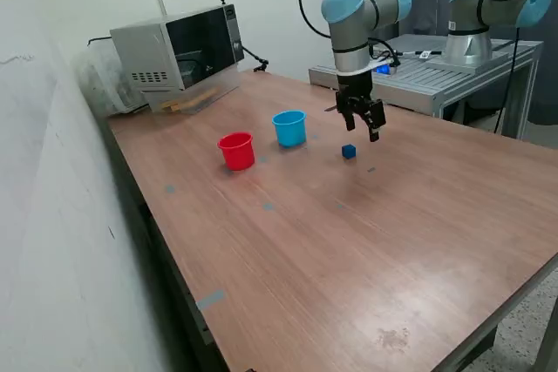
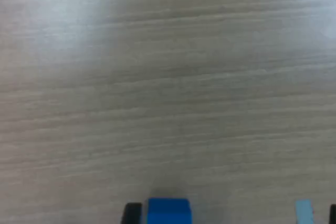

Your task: Place red objects in the red bin, and blue objects in the blue bin.

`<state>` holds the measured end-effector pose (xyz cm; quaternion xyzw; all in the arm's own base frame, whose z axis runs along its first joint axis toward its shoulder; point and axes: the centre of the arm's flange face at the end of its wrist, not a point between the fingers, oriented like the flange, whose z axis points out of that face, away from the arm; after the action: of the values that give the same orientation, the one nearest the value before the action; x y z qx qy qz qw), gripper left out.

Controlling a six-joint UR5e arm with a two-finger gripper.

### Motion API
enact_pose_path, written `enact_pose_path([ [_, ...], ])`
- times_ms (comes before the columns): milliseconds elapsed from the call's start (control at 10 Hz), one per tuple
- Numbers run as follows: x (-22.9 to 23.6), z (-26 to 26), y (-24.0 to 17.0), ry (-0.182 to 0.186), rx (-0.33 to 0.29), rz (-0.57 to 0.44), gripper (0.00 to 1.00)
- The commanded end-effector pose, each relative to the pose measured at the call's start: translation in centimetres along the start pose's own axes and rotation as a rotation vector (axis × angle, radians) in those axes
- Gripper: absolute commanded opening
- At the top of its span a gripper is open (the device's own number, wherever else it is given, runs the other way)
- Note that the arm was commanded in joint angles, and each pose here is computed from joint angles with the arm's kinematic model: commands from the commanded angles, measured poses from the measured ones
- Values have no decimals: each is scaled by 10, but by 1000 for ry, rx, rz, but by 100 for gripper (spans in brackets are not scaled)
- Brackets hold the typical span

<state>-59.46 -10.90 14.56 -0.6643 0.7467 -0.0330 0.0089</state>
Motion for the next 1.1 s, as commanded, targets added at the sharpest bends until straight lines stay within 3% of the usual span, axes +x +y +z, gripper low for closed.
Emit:
enact_pose_path([
  [0,0,20,7,-1,2,1,100],
  [1000,-20,35,21,1,4,27,100],
])
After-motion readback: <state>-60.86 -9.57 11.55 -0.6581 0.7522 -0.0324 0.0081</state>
